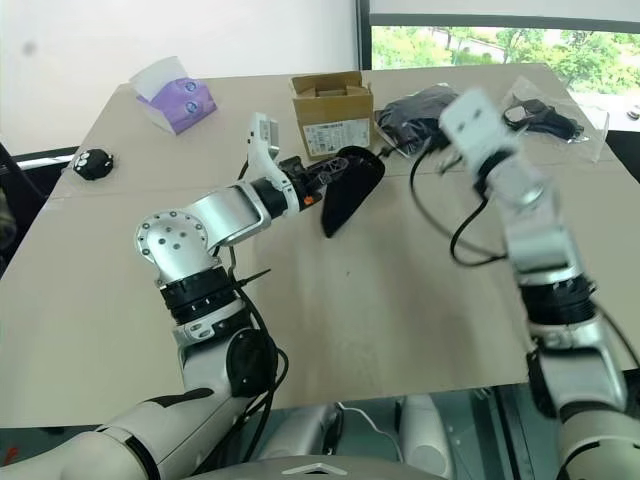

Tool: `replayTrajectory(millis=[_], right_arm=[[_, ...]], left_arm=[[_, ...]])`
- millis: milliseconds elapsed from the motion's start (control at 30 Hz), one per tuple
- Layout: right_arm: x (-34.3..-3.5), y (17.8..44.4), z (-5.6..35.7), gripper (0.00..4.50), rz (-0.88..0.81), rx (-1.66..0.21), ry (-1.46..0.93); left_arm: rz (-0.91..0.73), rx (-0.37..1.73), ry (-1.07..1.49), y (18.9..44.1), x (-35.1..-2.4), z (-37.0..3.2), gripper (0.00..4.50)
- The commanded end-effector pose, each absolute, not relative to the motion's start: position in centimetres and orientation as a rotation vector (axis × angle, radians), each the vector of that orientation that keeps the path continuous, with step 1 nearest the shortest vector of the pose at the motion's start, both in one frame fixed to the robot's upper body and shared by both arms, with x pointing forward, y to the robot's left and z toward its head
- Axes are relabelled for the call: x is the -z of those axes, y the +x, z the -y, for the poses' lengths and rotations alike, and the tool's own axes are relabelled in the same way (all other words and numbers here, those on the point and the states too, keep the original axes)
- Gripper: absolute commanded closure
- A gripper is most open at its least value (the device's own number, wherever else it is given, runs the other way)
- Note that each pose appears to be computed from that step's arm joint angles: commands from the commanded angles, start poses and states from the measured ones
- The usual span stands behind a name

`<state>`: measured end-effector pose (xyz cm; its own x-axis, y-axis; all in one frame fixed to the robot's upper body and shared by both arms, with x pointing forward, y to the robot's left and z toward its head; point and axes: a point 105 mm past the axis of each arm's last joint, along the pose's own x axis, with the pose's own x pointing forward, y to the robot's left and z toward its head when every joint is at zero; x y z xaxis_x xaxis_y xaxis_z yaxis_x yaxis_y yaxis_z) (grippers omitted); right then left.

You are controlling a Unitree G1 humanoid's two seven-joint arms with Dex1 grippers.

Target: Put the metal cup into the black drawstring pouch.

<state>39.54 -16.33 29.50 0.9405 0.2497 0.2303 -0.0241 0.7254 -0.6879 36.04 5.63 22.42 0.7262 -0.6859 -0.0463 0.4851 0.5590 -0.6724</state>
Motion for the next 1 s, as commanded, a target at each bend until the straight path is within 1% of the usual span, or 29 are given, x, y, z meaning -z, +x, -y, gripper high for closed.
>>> replayTrajectory(millis=[33,100,167,233,267,300,333,367,400,433,467,600,733,833,1000], right_arm=[[-36.2,37.7,15.7,4.45,0.593,-0.058,-0.787],[-37.9,37.1,14.8,4.45,0.676,-0.065,-0.772],[-38.6,36.7,14.1,4.45,0.715,-0.083,-0.755],[-39.3,36.3,13.4,4.45,0.757,-0.102,-0.741],[-39.6,35.9,12.8,4.45,0.783,-0.125,-0.727],[-40.0,35.6,12.3,4.45,0.808,-0.153,-0.697],[-40.3,35.3,11.8,4.50,0.827,-0.177,-0.678],[-40.5,35.2,11.4,4.50,0.837,-0.200,-0.666],[-40.5,35.1,11.1,4.50,0.841,-0.225,-0.660],[-40.4,35.0,10.8,4.50,0.845,-0.246,-0.661],[-40.3,34.9,10.5,4.50,0.847,-0.266,-0.662],[-39.6,34.3,8.3,4.50,0.862,-0.399,-0.663],[-39.7,33.3,6.7,4.50,0.884,-0.505,-0.624],[-39.6,32.8,6.2,4.50,0.891,-0.549,-0.601],[-39.9,32.2,5.5,4.50,0.902,-0.588,-0.576]], left_arm=[[-0.237,0.733,-0.696,35.7,-23.9,-5.9,4.50],[-0.193,0.789,-0.732,35.3,-24.8,-5.7,4.50],[-0.159,0.824,-0.756,34.9,-25.5,-5.6,4.50],[-0.067,0.895,-0.794,34.3,-27.1,-5.8,4.50],[0.010,0.976,-0.831,33.4,-28.5,-6.0,4.50],[0.056,1.014,-0.853,33.0,-29.3,-6.3,4.50],[0.103,1.078,-0.883,32.3,-30.1,-6.6,4.06],[0.143,1.132,-0.894,31.6,-30.8,-6.7,3.75],[0.160,1.138,-0.862,31.5,-31.1,-6.7,3.38],[0.173,1.112,-0.806,31.7,-31.1,-6.6,2.86],[0.187,1.087,-0.740,31.9,-31.0,-6.5,2.59],[0.285,1.073,-0.517,32.0,-31.4,-5.7,2.59],[0.344,1.004,-0.297,33.2,-30.7,-5.3,2.59],[0.394,0.992,-0.228,33.5,-30.9,-5.1,2.59],[0.402,1.007,-0.169,33.9,-30.1,-4.7,2.59]])
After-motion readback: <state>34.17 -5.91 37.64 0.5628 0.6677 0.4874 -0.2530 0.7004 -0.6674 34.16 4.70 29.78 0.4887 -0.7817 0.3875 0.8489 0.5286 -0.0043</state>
